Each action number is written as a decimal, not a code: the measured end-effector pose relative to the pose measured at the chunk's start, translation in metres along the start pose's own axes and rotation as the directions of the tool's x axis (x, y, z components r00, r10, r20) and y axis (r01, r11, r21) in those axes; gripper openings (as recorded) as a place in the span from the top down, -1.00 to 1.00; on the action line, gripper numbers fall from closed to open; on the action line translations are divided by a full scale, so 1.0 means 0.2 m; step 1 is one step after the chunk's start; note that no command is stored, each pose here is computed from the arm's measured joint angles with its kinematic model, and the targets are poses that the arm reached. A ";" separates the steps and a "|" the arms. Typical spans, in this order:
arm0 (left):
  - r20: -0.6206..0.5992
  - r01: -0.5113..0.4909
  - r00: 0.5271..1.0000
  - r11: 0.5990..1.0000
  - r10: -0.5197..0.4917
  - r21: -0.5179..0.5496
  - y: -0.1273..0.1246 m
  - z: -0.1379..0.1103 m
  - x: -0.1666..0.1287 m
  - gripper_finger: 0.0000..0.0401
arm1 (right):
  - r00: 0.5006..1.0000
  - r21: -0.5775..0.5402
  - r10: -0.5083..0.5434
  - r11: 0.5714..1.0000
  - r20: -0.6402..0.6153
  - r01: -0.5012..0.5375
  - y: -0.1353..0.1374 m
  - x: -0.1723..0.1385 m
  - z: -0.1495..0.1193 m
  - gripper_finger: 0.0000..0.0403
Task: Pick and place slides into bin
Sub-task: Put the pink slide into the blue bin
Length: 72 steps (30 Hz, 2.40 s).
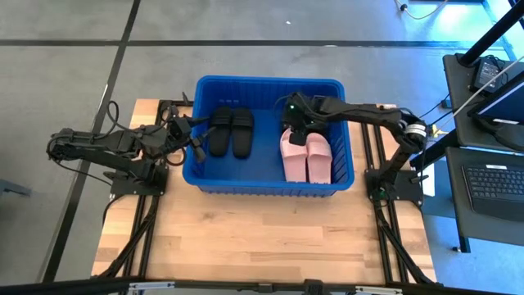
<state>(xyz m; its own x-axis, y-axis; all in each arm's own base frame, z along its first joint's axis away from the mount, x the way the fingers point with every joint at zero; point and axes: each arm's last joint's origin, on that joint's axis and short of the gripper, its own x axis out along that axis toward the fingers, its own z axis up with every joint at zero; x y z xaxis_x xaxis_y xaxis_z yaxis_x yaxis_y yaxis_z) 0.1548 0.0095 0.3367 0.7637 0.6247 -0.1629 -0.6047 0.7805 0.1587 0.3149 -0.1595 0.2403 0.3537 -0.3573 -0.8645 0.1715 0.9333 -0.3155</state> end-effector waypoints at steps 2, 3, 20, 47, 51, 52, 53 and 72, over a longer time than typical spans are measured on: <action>0.000 0.000 1.000 1.000 0.000 0.000 0.00 0.00 0.00 0.15 | 1.000 0.013 0.006 1.000 -0.014 -0.006 0.01 0.04 -0.01 0.34; 0.000 0.000 1.000 1.000 0.000 0.000 0.00 0.00 0.00 0.15 | 1.000 0.012 0.012 1.000 -0.025 -0.011 0.01 0.05 -0.02 0.35; -0.001 0.000 1.000 1.000 0.000 0.001 0.00 0.00 0.00 0.15 | 1.000 0.004 0.000 1.000 -0.019 0.000 0.00 0.09 -0.02 0.44; -0.008 0.000 1.000 1.000 0.000 0.007 0.00 0.00 0.00 0.15 | 0.999 -0.048 -0.034 0.998 -0.029 0.033 -0.02 0.15 -0.02 0.44; -0.017 0.000 1.000 1.000 0.000 0.014 0.00 -0.01 0.00 0.15 | 0.998 -0.053 -0.014 0.999 -0.061 0.011 -0.01 0.16 -0.04 0.44; -0.017 0.000 1.000 1.000 0.000 0.014 0.00 -0.01 0.00 0.15 | 0.997 -0.055 -0.007 0.999 -0.070 0.003 -0.01 0.16 -0.04 0.44; -0.018 0.000 1.000 1.000 0.000 0.013 0.00 -0.01 0.00 0.15 | 0.997 -0.056 -0.001 0.998 -0.082 -0.004 -0.01 0.16 -0.05 0.44; -0.021 0.000 1.000 1.000 0.000 0.018 0.00 -0.01 0.00 0.15 | 0.991 -0.087 0.072 0.993 -0.111 -0.082 0.07 0.14 -0.04 0.44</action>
<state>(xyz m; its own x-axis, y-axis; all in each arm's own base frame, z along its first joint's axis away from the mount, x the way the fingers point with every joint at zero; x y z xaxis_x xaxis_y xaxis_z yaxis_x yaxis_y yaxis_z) 0.1547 0.0095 0.3341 0.7587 0.6251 -0.1833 -0.6001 0.7802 0.1765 0.3194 -0.1569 0.2076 0.2610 -0.2831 -0.9229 0.0610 0.9590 -0.2769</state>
